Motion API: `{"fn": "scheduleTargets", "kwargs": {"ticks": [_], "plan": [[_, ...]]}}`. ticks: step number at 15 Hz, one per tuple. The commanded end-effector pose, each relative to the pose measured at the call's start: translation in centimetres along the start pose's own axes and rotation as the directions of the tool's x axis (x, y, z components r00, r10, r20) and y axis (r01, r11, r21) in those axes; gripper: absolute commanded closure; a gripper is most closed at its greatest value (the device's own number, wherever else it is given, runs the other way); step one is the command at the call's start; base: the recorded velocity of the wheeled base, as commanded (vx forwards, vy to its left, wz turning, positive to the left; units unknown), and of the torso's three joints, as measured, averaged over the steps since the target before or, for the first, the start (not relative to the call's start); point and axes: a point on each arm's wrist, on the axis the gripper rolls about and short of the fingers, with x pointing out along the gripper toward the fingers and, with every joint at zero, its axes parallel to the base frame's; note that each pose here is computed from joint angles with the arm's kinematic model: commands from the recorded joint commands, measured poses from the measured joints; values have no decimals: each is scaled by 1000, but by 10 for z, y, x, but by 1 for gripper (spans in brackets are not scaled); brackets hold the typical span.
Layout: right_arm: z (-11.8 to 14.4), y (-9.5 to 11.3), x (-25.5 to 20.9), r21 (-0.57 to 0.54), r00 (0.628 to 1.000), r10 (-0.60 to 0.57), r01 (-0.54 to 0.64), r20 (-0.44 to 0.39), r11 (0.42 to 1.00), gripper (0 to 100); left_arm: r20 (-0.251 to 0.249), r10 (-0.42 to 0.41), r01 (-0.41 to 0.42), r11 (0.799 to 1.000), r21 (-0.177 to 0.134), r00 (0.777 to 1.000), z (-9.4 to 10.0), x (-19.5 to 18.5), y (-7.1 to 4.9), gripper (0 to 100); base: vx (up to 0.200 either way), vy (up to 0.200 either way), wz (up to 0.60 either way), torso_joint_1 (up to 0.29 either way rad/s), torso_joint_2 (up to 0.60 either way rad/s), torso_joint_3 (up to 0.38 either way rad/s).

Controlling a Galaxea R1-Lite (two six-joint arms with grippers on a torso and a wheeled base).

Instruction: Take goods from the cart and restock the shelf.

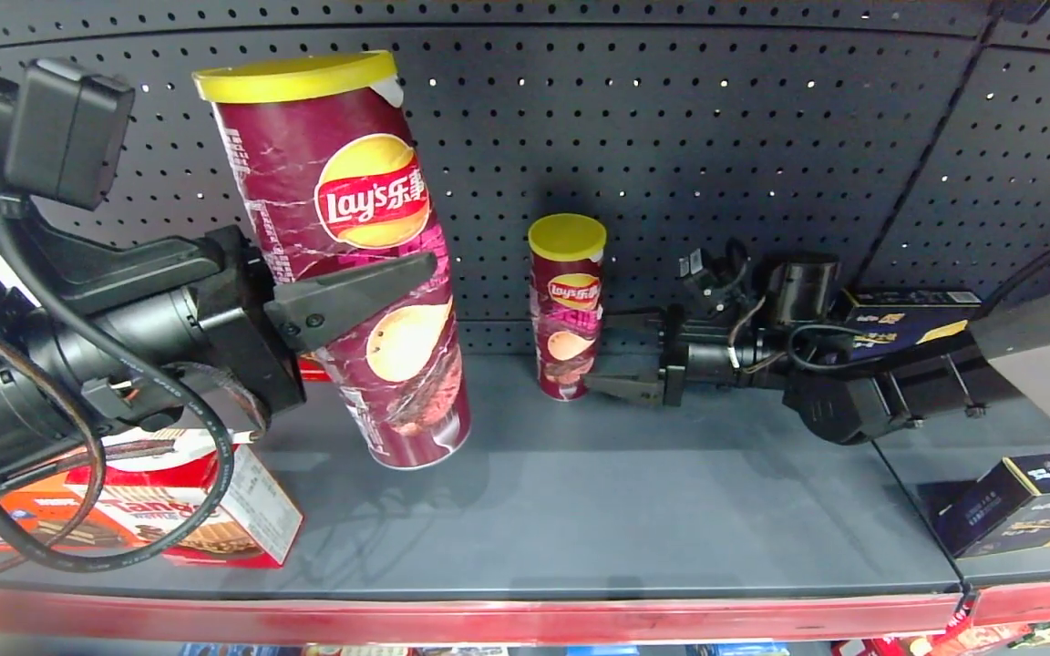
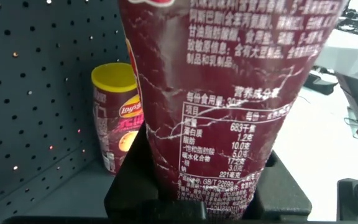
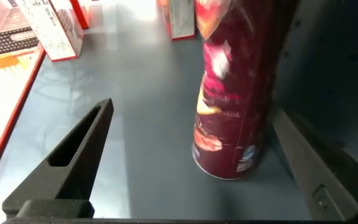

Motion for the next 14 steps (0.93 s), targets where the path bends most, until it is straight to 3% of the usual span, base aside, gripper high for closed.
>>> {"fn": "scheduleTargets", "kwargs": {"ticks": [1, 6, 9, 14], "plan": [[-6, 3, 8, 10, 1000, 20, -20, -4, 1000, 0, -3, 7, -7, 1000, -1, 1000, -1, 0, 2, 100, 0, 0, 0, 0, 0, 0], [-2, 11, 9, 9, 999, 32, -32, -2, 999, 0, -1, 9, -9, 1000, 1, 1000, 0, -1, 2, 100, 0, 0, 0, 0, 0, 0], [-1, 7, 6, -1, 998, -58, 58, -16, 998, 0, -2, 9, -9, 1000, 0, 1000, -1, -1, 2, 100, 0, 0, 0, 0, 0, 0], [4, 5, 20, 14, 994, -112, 112, -6, 994, 0, -2, 9, -9, 1000, 0, 1000, -1, -2, 1, 100, 0, 0, 0, 0, 0, 0]]}}
